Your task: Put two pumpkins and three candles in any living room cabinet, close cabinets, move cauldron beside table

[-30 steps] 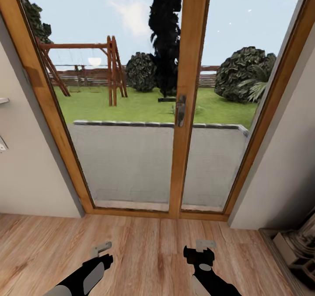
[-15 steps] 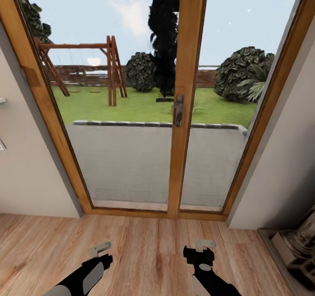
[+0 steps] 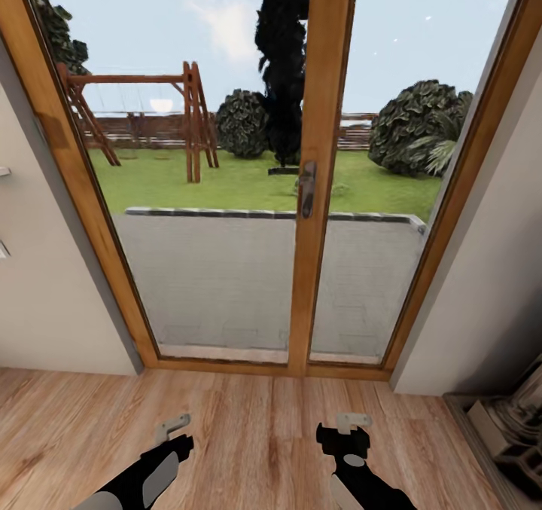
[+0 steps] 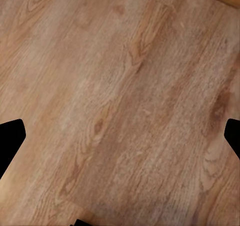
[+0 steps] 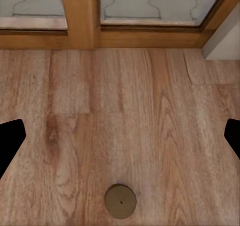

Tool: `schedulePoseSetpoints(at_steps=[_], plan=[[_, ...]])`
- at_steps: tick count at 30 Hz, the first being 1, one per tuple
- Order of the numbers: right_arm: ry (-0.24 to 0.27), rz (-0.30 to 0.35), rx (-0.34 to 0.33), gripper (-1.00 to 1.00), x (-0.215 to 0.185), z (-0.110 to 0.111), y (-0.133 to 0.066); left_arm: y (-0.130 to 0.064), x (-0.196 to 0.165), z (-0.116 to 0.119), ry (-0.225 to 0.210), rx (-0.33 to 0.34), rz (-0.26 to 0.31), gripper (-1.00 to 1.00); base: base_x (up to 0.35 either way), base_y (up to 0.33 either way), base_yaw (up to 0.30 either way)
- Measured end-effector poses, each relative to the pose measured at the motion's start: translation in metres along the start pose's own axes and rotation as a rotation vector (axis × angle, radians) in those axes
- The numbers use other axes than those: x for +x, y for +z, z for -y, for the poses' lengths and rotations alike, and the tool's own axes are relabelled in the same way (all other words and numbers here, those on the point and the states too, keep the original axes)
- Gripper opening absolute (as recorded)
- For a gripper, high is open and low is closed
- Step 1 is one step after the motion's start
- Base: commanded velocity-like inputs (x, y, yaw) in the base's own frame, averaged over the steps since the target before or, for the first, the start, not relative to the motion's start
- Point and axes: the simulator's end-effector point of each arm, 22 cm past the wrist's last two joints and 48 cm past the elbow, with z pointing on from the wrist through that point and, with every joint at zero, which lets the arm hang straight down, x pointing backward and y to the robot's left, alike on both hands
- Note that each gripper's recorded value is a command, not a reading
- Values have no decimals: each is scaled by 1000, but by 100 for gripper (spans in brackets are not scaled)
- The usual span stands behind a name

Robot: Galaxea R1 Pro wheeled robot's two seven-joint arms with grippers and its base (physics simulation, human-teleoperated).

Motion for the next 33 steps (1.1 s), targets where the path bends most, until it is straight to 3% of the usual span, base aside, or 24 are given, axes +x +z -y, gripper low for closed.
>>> schedulePoseSetpoints(at_steps=[11,17,22,27,33], plan=[[10,-3,3,100,10,-1,11,15,3,-6,-9,-5,-2,100,0,0,0],[12,-3,5,100,15,0,18,25,1,5,-11,119,-1,100,0,0,0],[13,-3,6,100,20,0,24,32,1,1,-24,144,-12,100,0,0,0],[17,-13,2,100,26,-5,28,38,14,5,-25,170,-65,100,0,0,0],[21,-23,2,100,35,-6,35,37,35,23,-7,280,-174,100,0,0,0]])
